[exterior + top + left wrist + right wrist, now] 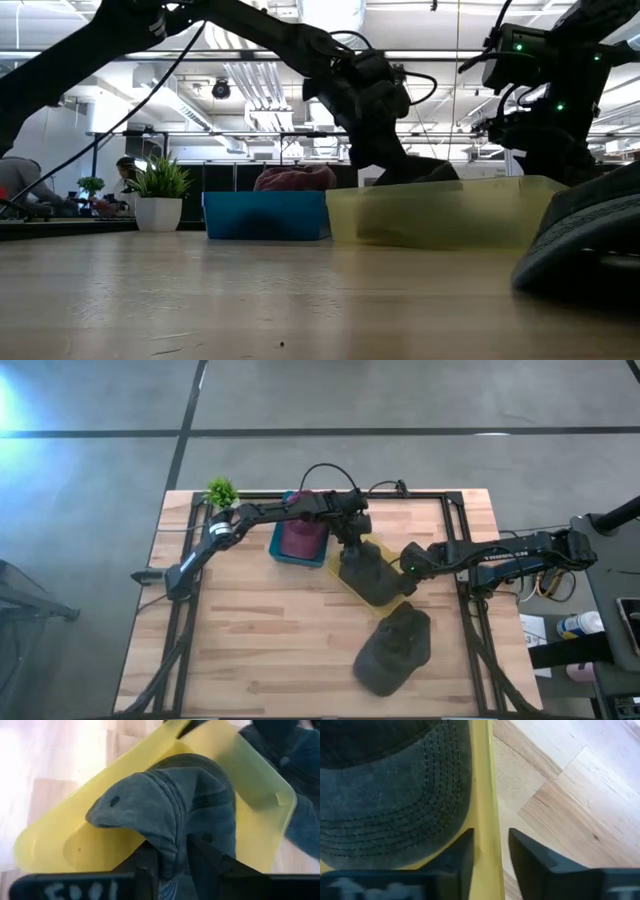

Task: Pick & Place hat
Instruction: Put the left black cap into the yellow bin

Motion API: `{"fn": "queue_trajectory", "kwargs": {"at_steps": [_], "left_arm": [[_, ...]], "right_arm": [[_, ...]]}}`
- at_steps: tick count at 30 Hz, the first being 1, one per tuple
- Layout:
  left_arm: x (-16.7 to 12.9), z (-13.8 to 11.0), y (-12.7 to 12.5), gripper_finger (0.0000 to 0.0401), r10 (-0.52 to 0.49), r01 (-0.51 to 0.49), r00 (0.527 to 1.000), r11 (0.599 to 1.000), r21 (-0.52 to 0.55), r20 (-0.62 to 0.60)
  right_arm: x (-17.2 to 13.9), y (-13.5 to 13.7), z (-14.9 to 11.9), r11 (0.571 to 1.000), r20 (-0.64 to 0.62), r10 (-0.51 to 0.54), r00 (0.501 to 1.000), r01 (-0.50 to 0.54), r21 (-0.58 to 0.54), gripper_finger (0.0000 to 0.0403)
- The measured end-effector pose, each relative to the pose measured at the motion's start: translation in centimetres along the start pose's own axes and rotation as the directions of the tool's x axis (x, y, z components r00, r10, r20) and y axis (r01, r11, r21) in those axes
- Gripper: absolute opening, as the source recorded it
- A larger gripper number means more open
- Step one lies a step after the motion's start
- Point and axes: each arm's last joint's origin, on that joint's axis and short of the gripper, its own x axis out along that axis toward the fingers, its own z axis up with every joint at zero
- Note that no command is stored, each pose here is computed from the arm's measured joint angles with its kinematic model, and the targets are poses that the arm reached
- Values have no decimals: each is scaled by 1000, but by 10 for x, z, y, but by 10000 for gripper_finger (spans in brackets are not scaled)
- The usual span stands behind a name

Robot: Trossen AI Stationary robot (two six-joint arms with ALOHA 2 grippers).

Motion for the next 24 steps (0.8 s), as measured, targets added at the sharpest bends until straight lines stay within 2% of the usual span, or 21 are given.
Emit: {"fn": "queue_trajectory", "kwargs": {"at_steps": [2, 4, 9, 16, 24], "left_arm": [[0, 0, 1, 97, 34, -34, 999, 998, -45, -7], [-2, -2, 1, 102, 40, -43, 999, 990, -135, -23], [-8, -7, 5, 102, 40, -61, 997, 937, -345, -67], [-17, -9, -1, 103, 25, -67, 994, 916, -395, -110], [-34, -11, -3, 103, -9, -54, 991, 889, -454, -136]], "right_arm": [[0, 0, 0, 1000, 0, 0, 1000, 0, -1, 137], [0, 0, 0, 1000, 0, 0, 1000, 0, -1, 164], [0, 0, 0, 1000, 2, -1, 1000, 1, -1, 212], [-2, -2, 1, 999, 43, -36, 998, 36, -3, 240], [-5, -3, 2, 999, 76, -39, 996, 40, -13, 242]]}}
